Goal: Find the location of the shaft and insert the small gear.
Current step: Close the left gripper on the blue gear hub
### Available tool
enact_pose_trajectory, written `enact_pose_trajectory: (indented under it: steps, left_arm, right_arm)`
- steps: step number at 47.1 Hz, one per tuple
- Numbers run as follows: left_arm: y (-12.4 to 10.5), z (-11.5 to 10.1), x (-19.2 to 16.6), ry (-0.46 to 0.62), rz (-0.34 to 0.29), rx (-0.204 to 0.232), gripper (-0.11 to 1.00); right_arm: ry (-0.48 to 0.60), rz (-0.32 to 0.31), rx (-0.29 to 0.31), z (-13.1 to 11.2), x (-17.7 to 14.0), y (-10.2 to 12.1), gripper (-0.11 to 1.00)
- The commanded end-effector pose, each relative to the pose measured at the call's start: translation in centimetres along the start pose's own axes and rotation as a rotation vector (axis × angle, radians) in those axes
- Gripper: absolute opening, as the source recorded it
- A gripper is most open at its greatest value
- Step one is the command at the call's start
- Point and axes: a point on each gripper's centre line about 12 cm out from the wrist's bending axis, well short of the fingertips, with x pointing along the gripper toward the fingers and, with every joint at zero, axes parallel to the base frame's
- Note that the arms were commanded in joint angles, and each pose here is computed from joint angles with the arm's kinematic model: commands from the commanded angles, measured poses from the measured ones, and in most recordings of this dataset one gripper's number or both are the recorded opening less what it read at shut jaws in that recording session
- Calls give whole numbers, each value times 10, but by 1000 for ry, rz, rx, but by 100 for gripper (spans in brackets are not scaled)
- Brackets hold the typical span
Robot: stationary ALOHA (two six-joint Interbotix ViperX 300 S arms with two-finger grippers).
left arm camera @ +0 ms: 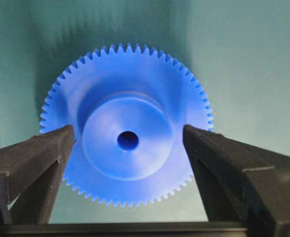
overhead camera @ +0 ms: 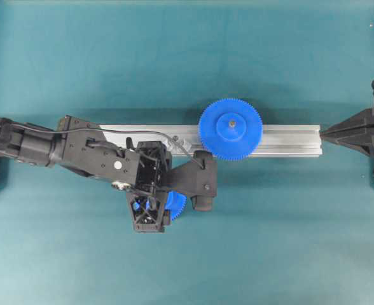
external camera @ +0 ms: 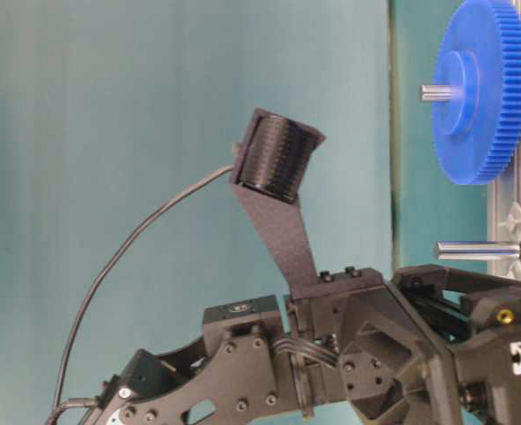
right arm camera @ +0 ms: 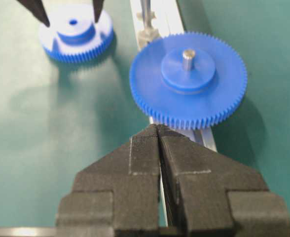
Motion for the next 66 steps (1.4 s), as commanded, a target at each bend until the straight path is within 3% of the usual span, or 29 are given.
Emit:
enact_pose_trajectory:
  steps: [1, 24, 66]
  left_arm:
    - [-1, 9, -11, -40, -2, 5, 92]
    - [5, -1, 2, 0, 5, -6, 92]
    - [4, 6, 3, -23, 2, -14, 92]
  right_arm:
    - [-8, -2, 10, 4, 0, 0, 3]
    - [-3, -1, 10, 2, 1, 0, 3]
    - [-6, -2, 12, 2, 1, 0, 3]
